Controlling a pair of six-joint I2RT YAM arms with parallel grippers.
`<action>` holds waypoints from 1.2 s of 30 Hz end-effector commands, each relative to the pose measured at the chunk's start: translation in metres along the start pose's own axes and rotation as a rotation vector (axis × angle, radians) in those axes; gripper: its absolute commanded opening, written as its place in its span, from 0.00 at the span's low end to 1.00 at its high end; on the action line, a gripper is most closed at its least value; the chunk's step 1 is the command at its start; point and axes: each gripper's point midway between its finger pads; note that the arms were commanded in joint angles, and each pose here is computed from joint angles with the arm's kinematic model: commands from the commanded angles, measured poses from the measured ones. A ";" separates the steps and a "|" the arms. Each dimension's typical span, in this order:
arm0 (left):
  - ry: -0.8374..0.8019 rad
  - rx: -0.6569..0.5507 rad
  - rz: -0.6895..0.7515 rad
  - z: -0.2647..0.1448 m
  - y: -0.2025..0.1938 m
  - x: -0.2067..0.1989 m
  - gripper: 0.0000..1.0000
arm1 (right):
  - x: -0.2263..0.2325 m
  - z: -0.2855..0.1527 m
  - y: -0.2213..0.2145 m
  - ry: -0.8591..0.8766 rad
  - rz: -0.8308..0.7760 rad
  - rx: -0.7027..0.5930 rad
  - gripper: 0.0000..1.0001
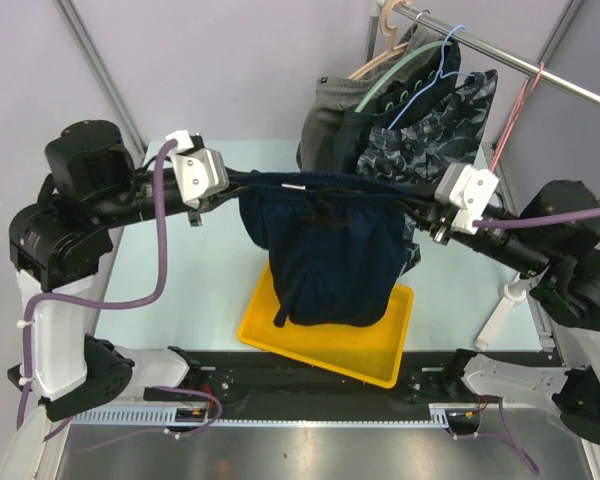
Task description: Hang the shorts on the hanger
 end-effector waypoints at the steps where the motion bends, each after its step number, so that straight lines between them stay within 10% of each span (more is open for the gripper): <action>1: -0.003 0.055 -0.034 0.001 -0.021 -0.004 0.00 | 0.011 -0.019 -0.024 -0.022 0.042 0.058 0.00; 13: -0.139 0.490 -0.218 0.054 -0.225 -0.045 0.02 | 0.135 0.004 -0.184 0.306 0.079 0.432 0.00; 28: -0.281 0.756 -0.431 0.069 -0.398 -0.120 0.15 | 0.249 0.032 -0.321 0.548 0.058 0.512 0.00; 31: -0.288 0.759 -0.466 0.074 -0.404 -0.124 0.24 | 0.254 0.030 -0.339 0.570 0.074 0.561 0.11; 36: -0.281 0.744 -0.461 0.069 -0.392 -0.119 0.46 | 0.229 0.028 -0.310 0.514 0.079 0.517 0.59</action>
Point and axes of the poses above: each gripper's point midway between its finger pads, its own z axis out along the fingers, its own x axis along the line the jaws close on, y = z × x, and after that the axes turned 10 degrees about -z, right-handed
